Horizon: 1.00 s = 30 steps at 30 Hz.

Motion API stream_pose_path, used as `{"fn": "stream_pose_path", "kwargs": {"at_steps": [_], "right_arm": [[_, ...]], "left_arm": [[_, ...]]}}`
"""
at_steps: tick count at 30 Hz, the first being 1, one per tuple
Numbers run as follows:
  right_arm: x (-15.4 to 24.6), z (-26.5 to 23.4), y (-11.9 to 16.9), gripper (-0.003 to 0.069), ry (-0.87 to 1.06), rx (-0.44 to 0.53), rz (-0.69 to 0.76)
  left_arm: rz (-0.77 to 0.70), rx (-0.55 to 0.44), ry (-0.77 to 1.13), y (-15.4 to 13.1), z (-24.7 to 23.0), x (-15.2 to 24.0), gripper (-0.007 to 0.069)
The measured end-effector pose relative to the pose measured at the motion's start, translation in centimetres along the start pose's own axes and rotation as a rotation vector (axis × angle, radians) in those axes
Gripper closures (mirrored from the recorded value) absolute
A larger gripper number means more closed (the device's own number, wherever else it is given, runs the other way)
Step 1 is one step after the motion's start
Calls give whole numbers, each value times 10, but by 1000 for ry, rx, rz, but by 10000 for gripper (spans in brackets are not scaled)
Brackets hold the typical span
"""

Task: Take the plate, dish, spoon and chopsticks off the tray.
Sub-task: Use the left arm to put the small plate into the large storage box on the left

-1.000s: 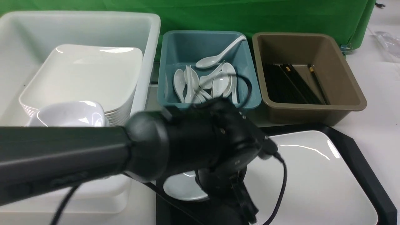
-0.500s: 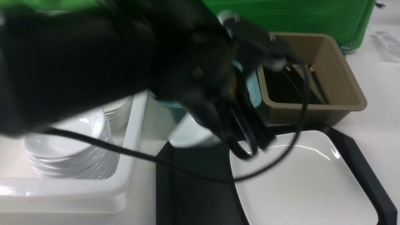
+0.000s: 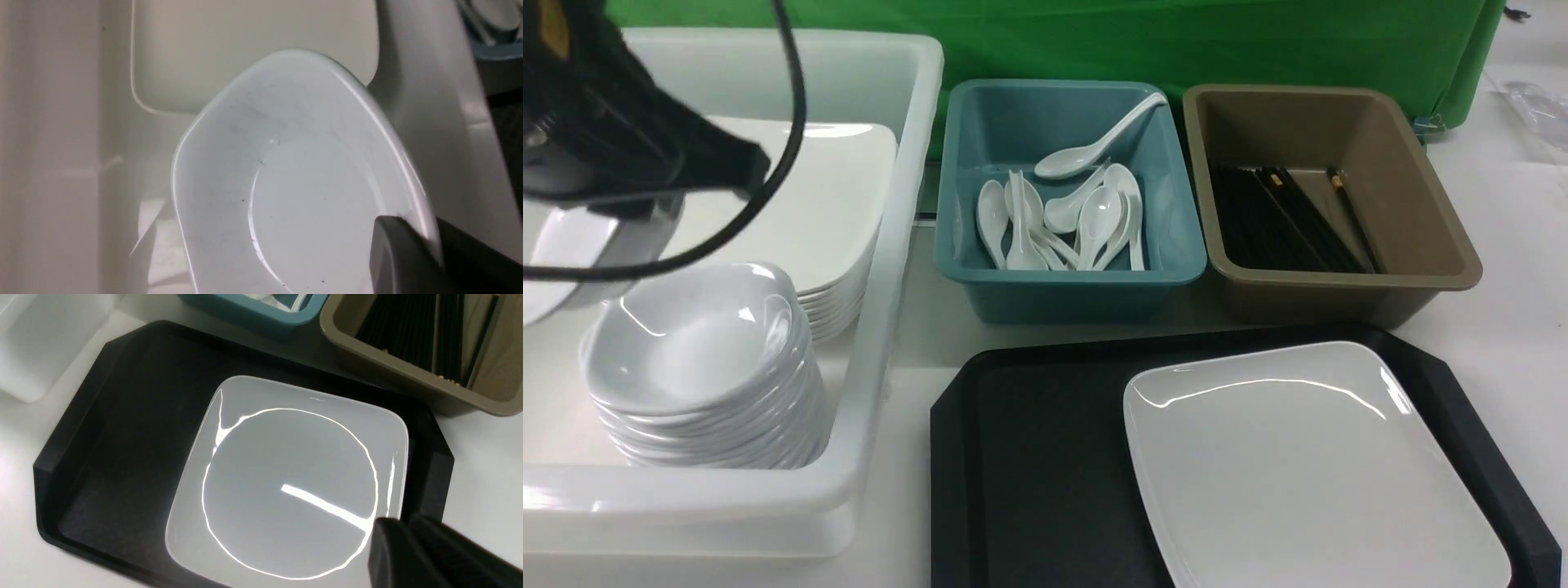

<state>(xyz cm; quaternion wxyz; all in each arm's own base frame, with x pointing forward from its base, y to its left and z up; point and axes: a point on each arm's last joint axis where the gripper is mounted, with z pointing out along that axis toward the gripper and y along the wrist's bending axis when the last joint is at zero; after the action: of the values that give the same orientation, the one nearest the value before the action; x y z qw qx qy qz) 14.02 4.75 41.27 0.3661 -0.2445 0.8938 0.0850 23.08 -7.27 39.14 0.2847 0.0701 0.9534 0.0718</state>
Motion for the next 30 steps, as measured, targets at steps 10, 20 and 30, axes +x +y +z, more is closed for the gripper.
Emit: {"fn": "stream_pose_path", "kwargs": {"at_steps": [10, 20, 30], "right_arm": [[0, 0, 0, 569, -2, 0, 0], [0, 0, 0, 569, -2, 0, 0], [0, 0, 0, 569, -4, 1, 0]], "left_arm": [[107, 87, 2, -16, 52, 6, 590], [88, 94, -20, -16, 46, -2, 193], [-56, 318, -147, -23, 0, -23, 61]]}}
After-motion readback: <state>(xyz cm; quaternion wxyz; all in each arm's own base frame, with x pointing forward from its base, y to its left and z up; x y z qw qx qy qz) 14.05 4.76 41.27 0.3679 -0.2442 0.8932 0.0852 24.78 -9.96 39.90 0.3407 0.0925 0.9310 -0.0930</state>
